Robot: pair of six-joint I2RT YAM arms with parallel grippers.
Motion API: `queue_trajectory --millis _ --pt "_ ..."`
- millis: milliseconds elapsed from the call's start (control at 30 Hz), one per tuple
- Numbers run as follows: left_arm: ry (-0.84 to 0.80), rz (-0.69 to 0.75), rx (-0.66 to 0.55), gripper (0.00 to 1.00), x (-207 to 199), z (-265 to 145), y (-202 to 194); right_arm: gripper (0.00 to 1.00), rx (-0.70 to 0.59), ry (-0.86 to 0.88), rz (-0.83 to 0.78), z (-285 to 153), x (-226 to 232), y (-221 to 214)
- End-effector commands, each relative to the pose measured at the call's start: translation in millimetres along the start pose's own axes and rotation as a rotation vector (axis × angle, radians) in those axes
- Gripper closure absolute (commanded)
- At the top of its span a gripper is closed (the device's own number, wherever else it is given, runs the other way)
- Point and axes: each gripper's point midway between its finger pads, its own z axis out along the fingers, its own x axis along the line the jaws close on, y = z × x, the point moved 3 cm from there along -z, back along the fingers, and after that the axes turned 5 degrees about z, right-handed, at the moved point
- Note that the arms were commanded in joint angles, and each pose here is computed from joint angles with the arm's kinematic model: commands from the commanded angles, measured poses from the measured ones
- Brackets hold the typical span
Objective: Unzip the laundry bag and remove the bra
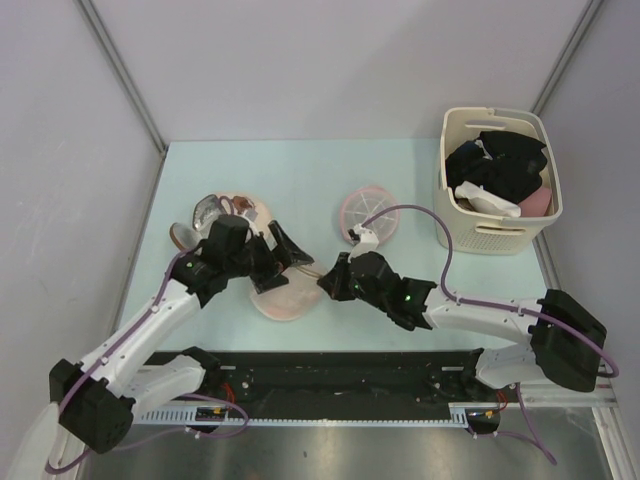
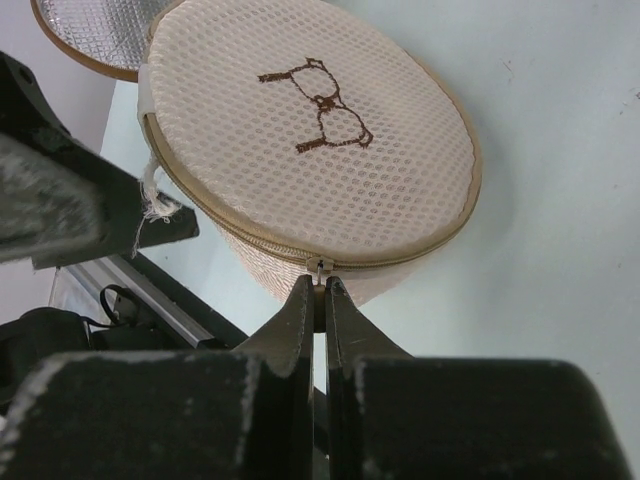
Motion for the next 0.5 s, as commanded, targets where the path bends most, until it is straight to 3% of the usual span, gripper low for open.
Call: queue_trajectory --millis 0,167,233,267,333,367,467 --pt "0.001 -0.001 -0.070 0.00 -10.4 3.8 16.1 1.00 -0.074 -0.011 -0.029 -9.8 5.2 13.3" --pt "0.026 -0.005 -0.056 0.04 -5.6 20.5 19.0 1.00 -0.079 -0.004 -0.058 -14.4 9.5 10.9" --pt "0.016 -0.005 -0.057 0.29 -8.3 22.8 20.6 1.00 -0.079 0.000 -0.066 -15.6 10.9 9.6" --pt "0.009 0.005 -0.056 0.62 -10.3 23.6 20.7 1.00 -0.077 -0.001 -0.068 -15.8 10.9 9.0" --pt "0.001 0.020 -0.060 0.92 -16.5 20.6 23.9 1.00 -0.078 0.007 -0.098 -18.9 11.6 10.8" --pt "-0.012 0.046 -0.072 0.99 -24.9 16.2 28.3 1.00 -0.084 0.000 -0.105 -20.6 9.6 12.9" --pt "-0.014 0.100 -0.091 1.00 -35.0 3.1 34.3 1.00 -0.089 -0.013 -0.176 -27.0 -1.4 28.2"
